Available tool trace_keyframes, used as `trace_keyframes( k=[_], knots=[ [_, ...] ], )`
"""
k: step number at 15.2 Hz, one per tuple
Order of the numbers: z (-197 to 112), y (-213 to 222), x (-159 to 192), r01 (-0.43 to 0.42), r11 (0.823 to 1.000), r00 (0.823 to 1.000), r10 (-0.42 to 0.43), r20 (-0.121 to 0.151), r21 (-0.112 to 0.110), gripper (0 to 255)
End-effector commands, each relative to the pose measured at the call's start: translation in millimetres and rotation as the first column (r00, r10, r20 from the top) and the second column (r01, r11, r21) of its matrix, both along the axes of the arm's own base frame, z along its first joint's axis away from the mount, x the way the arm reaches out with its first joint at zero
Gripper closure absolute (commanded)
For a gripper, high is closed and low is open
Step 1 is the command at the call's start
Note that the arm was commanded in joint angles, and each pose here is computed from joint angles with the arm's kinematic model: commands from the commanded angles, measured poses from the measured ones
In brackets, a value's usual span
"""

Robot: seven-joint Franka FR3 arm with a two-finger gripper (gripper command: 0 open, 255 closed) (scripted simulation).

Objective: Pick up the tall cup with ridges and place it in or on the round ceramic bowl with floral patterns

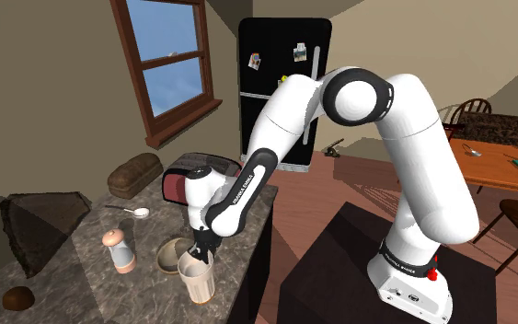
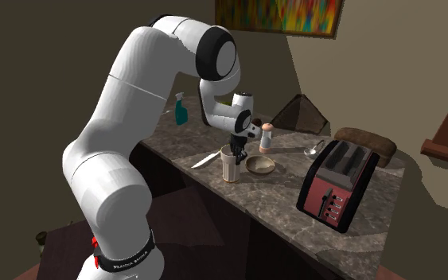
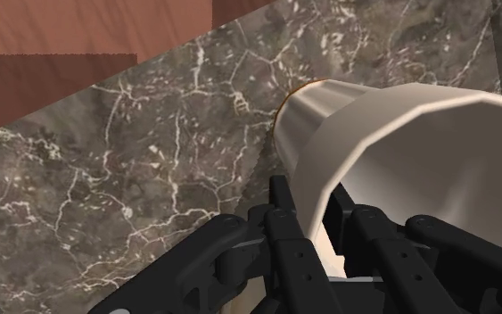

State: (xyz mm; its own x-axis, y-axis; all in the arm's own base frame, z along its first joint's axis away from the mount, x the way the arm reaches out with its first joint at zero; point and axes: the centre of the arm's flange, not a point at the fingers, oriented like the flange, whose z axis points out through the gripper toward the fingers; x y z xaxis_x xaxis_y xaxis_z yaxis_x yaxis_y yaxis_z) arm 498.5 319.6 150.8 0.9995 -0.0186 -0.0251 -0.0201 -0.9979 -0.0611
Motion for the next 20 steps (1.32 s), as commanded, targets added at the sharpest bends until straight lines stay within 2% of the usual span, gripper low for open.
trace_keyframes(
  k=[1, 20],
  knots=[
    [5, 0, 0, 0.000, 1.000, 1.000, 0.000, -0.001, 0.000, 255],
    [105, 0, 0, 0.000, 1.000, 1.000, 0.000, -0.001, 0.000, 255]
  ],
)
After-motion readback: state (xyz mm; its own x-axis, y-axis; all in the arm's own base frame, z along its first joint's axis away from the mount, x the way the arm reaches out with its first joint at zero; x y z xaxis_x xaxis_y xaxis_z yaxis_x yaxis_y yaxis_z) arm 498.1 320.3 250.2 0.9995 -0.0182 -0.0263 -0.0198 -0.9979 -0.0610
